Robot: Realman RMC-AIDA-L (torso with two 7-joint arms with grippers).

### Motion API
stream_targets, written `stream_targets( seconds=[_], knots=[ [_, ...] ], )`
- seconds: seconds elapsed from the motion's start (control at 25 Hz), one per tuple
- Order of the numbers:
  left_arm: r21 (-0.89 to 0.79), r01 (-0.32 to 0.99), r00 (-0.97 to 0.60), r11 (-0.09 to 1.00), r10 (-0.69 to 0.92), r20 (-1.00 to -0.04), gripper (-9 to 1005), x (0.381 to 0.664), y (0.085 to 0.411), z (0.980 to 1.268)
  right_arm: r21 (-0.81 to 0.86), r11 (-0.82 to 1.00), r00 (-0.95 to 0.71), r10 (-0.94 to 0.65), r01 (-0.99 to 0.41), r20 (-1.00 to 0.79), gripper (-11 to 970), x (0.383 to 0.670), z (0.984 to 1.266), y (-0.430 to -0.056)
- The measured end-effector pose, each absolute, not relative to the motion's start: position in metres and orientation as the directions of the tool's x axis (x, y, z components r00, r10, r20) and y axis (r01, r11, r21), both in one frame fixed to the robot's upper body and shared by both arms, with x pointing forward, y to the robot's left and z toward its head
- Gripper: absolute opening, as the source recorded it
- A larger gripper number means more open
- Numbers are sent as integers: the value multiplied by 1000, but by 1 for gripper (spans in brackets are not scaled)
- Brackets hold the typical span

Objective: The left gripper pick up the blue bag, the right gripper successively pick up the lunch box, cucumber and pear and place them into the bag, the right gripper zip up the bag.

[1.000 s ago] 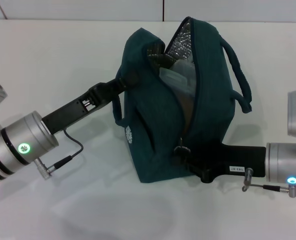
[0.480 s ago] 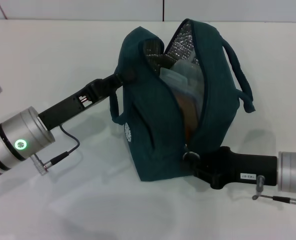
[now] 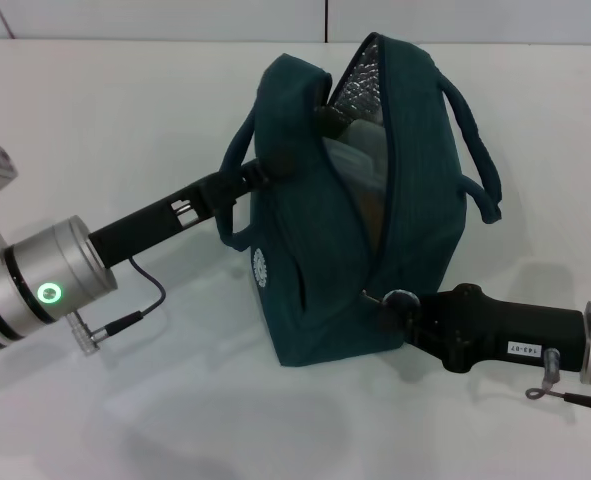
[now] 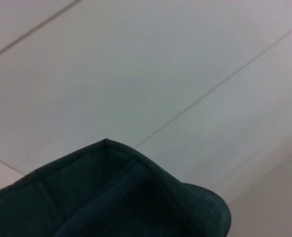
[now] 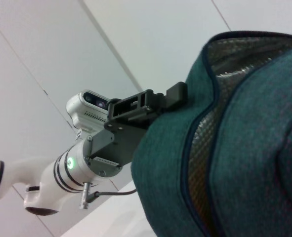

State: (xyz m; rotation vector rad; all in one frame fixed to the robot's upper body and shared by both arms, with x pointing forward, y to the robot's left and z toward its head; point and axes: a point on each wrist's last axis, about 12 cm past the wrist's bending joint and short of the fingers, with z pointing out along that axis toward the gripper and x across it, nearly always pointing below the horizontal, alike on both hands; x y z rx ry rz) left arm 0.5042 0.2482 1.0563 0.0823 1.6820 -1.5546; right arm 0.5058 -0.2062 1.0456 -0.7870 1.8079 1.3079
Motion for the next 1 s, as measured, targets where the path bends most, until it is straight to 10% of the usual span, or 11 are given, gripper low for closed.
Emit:
stream_targets(
  seconds=[0.56,1.0],
  knots=[
    [-625,748,-508,222,-413,-756,704,487,254,1066,484,226,-505,-39,-845,-862,13,501,1051,-206],
    [-565,736,-472,372,-317,-823,708,437,265,1027,432,163,-432,34,-887,-901,15,502,1067,-211]
  ],
)
